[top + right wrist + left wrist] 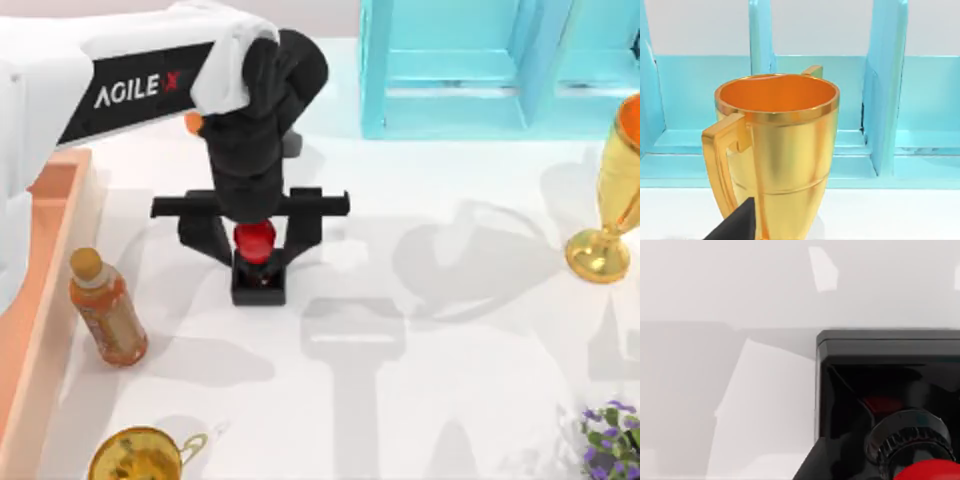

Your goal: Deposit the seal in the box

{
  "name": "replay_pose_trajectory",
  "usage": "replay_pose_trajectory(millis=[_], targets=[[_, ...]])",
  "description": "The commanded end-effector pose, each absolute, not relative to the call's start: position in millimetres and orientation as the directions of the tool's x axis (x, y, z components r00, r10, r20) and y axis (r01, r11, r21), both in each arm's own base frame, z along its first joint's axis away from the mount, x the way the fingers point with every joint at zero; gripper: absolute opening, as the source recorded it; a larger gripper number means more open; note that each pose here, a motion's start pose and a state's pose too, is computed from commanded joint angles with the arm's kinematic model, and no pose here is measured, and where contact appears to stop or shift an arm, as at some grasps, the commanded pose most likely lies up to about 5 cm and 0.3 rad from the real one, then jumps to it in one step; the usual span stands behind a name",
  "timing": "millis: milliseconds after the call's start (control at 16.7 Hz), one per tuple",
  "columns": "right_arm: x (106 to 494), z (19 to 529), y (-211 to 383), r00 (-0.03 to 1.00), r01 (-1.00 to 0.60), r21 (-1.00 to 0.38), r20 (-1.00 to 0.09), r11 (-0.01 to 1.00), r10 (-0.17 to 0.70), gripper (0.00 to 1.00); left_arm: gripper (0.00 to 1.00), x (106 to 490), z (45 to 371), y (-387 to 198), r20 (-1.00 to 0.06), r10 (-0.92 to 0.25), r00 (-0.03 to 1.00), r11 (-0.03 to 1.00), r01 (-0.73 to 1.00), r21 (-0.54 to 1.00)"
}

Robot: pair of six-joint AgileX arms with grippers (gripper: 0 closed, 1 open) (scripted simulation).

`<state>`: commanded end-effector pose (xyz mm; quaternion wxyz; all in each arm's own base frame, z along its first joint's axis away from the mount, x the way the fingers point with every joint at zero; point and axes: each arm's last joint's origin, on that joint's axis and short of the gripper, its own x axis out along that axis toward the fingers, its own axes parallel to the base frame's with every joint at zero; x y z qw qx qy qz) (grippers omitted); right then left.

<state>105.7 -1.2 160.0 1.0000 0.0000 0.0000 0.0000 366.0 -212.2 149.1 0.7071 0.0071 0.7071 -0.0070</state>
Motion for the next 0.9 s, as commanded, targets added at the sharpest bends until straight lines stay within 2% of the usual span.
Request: replay_pose_trajectory(millis=[300, 900], targets=[[105.7, 160.0, -1.2, 1.0, 0.0, 0.0, 0.0, 1.0, 0.0, 1.0, 0.02, 366.0, 149.1, -212.2, -1.0, 0.0, 0.0, 1.0, 0.02, 0.0], [105.7, 160.0, -1.2, 1.0, 0.0, 0.0, 0.0, 1.0, 0.0, 1.0, 0.0, 366.2, 150.6, -212.3, -1.0, -0.001, 0.001, 1.0, 0.021, -0.001]])
